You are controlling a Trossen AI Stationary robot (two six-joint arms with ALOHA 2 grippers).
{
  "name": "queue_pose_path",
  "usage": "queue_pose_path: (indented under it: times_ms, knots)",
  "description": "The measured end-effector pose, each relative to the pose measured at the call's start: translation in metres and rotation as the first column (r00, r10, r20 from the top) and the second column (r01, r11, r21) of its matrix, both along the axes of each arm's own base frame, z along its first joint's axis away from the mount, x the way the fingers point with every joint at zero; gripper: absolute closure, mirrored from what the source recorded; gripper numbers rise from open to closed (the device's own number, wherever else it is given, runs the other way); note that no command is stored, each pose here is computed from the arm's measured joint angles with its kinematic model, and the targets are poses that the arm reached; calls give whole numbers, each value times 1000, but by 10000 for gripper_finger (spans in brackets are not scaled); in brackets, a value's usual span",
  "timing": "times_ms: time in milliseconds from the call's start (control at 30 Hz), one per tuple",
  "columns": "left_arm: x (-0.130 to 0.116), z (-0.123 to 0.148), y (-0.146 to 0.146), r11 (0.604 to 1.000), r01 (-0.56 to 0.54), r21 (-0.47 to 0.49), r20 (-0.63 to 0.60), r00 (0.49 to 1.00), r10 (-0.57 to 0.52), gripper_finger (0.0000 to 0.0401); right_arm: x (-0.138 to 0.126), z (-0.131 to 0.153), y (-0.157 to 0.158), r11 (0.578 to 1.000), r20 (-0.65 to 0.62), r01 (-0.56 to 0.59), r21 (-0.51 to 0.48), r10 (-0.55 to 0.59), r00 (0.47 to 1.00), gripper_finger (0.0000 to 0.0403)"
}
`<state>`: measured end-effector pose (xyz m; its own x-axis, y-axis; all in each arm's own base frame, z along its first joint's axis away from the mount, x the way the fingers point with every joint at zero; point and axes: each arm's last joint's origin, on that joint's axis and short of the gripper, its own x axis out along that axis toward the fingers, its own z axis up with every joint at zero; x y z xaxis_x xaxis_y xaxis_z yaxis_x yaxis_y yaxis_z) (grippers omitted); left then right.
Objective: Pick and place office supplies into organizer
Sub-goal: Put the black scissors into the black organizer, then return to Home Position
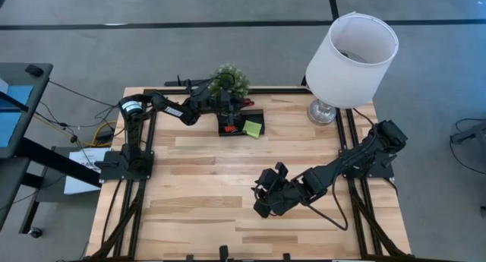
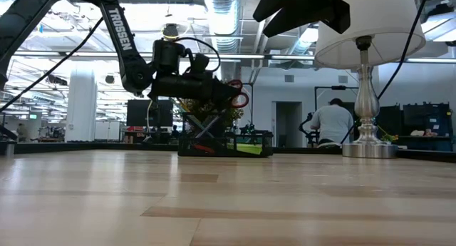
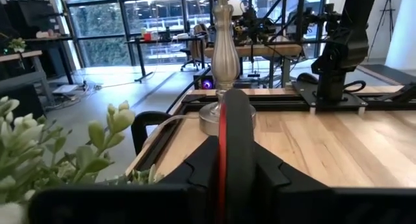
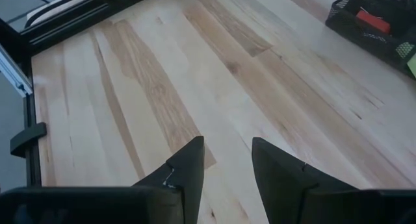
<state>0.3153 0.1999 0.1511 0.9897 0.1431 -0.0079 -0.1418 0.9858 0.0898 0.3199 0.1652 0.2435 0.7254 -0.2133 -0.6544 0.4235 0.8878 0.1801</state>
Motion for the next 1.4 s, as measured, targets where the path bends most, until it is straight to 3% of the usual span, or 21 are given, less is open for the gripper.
queue_pose_path:
  times_ms: [433, 700, 833, 1000, 1133, 1267, 1400]
  knots:
    - [21, 15, -8, 1000, -6, 15, 43, 999, 5, 264, 0, 0, 0, 1000, 0, 0, 1, 0, 1000, 281]
    - [22, 74, -22, 995, 14, 94, 187, 982, -31, 247, -2, 0, 5, 1000, 1, -13, 2, 13, 1000, 281]
    - [12, 111, -37, 987, 71, 143, 258, 960, -106, 247, -5, 0, 9, 1000, 6, -11, 19, 11, 1000, 281]
    - [-11, 159, -61, 978, 164, 126, 269, 944, -193, 247, -7, 0, 12, 1000, 2, -23, 17, 23, 1000, 281]
    - [-44, 197, -84, 971, 183, 152, 219, 952, -214, 247, -10, 7, 11, 1000, 26, -14, 1, 14, 1000, 281]
    - [-90, 227, -108, 965, 174, 196, 168, 964, -208, 247, -25, 31, 3, 992, 59, -32, -123, 39, 997, 281]
    - [-137, 242, -132, 971, 192, 145, 104, 973, -207, 247, -51, 69, -12, 968, 113, -33, -248, 62, 992, 281]
